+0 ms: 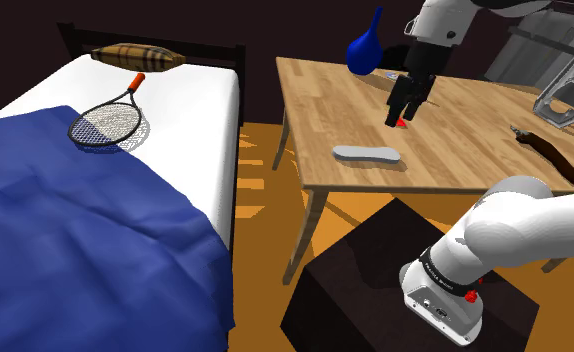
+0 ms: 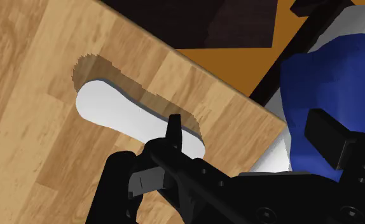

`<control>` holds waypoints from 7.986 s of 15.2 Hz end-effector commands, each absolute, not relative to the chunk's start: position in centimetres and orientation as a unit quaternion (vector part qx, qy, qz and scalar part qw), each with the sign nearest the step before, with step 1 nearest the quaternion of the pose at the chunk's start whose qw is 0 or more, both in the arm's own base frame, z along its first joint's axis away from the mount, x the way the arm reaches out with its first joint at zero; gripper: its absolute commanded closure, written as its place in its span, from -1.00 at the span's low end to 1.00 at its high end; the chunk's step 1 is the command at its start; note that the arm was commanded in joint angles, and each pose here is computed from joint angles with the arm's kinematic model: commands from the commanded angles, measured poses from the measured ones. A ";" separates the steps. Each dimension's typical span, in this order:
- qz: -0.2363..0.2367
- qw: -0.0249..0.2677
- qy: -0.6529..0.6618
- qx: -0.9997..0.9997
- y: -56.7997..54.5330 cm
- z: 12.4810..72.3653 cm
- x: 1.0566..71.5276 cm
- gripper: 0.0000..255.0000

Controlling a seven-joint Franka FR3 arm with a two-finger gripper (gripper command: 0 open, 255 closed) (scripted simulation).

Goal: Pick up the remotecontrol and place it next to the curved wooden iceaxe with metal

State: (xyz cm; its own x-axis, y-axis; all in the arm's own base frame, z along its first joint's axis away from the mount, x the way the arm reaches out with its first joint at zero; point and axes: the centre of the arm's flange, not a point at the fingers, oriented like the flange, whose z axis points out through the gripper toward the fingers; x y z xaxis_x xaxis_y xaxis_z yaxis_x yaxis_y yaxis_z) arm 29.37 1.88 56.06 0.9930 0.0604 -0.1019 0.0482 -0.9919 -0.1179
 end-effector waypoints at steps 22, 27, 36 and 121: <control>0.000 -0.011 -0.461 -0.887 -5.0 38.6 35.1 -1.00; 0.000 -0.011 -0.461 -0.887 -5.0 38.3 35.1 -1.00; 0.000 -0.011 -0.461 -0.887 -5.0 38.3 35.1 1.00; 0.000 -0.011 -0.461 -0.887 -36.3 39.6 16.0 1.00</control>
State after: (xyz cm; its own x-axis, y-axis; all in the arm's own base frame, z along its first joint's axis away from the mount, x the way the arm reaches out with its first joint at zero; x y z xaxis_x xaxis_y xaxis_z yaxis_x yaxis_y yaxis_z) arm 16.03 -36.33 39.62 0.5752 0.8179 -0.0105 0.8179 -0.5750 0.0193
